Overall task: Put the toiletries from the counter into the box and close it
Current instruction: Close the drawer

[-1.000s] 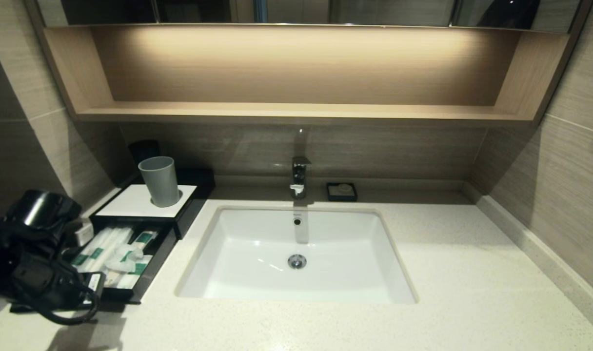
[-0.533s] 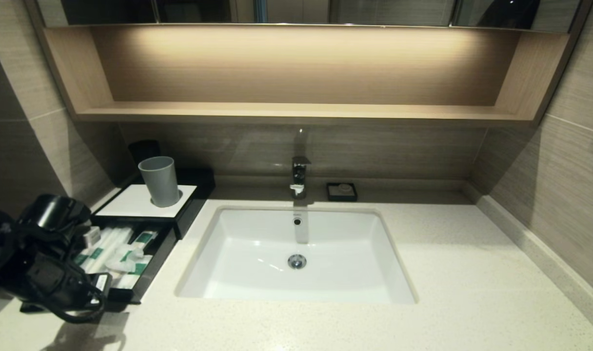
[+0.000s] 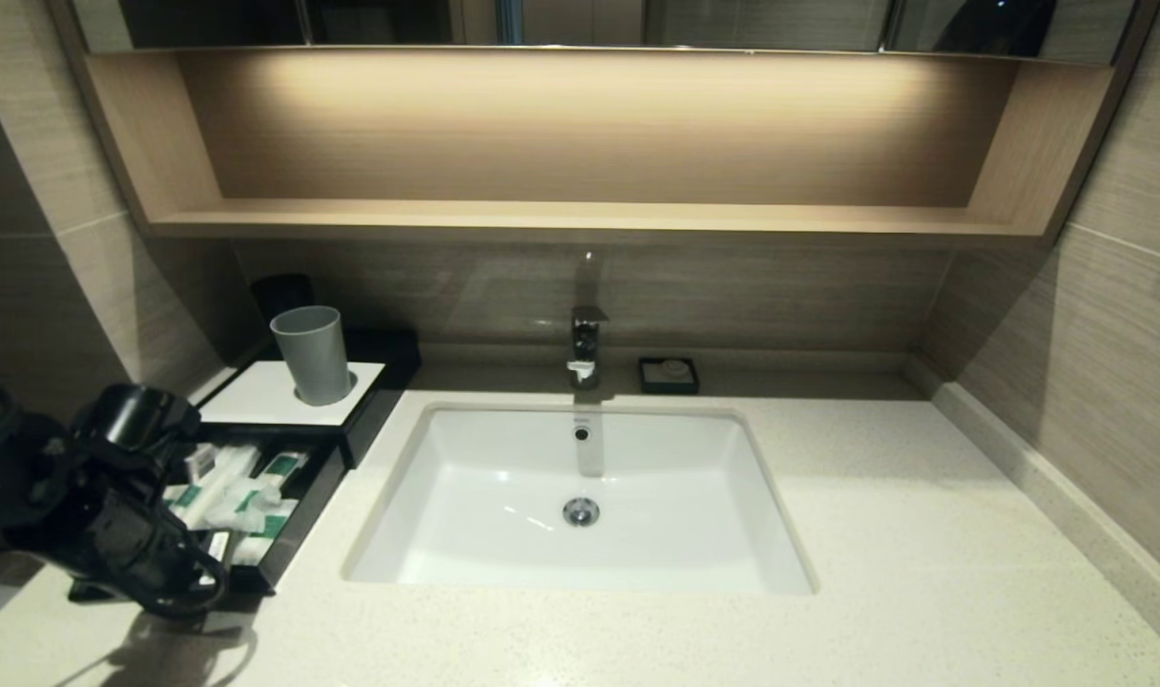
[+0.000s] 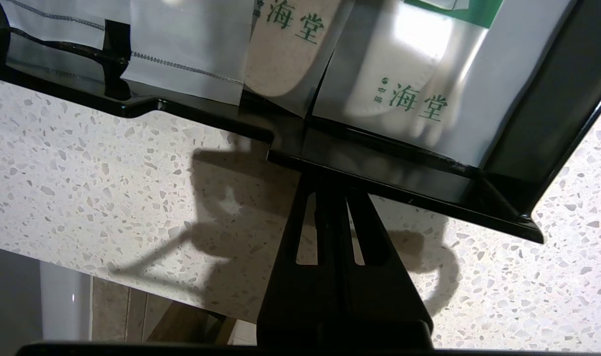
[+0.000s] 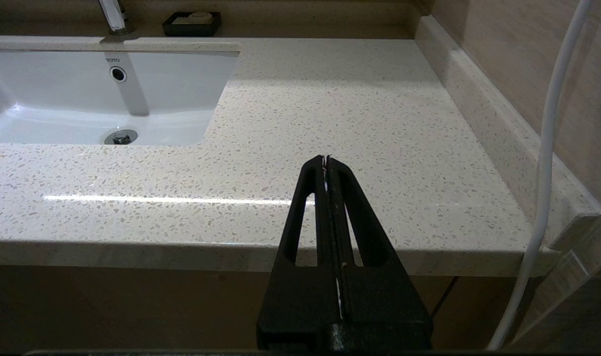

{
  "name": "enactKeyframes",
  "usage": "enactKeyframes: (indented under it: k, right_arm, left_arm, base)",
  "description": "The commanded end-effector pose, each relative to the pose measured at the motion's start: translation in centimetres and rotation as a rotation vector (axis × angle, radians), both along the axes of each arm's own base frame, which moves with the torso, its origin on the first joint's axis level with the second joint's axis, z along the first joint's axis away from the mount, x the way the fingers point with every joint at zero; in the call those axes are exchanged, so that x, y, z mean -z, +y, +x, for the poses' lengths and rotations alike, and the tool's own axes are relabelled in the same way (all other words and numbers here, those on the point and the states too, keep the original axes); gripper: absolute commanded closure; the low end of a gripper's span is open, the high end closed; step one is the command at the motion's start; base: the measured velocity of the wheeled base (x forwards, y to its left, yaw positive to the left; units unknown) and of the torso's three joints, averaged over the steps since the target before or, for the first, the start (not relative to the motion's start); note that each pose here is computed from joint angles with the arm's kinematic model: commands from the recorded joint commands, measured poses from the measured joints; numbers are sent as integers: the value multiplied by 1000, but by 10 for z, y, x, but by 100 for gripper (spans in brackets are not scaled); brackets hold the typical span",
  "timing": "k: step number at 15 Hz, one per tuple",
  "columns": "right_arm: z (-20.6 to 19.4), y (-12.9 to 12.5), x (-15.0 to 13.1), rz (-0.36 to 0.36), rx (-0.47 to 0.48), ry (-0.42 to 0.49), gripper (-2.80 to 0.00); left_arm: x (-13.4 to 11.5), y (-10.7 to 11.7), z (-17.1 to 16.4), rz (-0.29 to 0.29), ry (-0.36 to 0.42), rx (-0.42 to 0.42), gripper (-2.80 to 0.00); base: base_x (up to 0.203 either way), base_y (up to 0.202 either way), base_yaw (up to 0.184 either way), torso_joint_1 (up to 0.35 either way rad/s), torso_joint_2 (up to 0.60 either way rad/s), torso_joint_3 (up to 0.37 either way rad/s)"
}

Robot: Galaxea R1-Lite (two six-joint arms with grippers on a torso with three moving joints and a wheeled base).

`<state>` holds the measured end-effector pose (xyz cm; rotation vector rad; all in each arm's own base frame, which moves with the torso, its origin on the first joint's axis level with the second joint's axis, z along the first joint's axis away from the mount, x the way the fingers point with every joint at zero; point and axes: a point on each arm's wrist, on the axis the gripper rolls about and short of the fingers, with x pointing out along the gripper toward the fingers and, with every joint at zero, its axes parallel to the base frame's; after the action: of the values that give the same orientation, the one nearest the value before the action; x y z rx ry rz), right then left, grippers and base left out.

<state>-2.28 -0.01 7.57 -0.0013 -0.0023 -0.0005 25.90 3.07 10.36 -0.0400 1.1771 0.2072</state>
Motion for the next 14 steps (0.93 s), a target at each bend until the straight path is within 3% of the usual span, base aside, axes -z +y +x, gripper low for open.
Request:
enactKeyframes:
  k: [1,9,14]
  right_arm:
    - [0,0,0,0,0,-1,0]
    - [0,0,0,0,0,-2,0]
    - [0,0,0,0,0,-2,0]
  left_arm:
    - [2,0,4,1,3,-1,0]
    - [4,1,22,9,-45,6,0]
    - [5,0,37,21,-123,11,0]
  base:
    - [0,0,0,0,0,0]
    - [0,0,0,0,0,0]
    - [0,0,0,0,0,0]
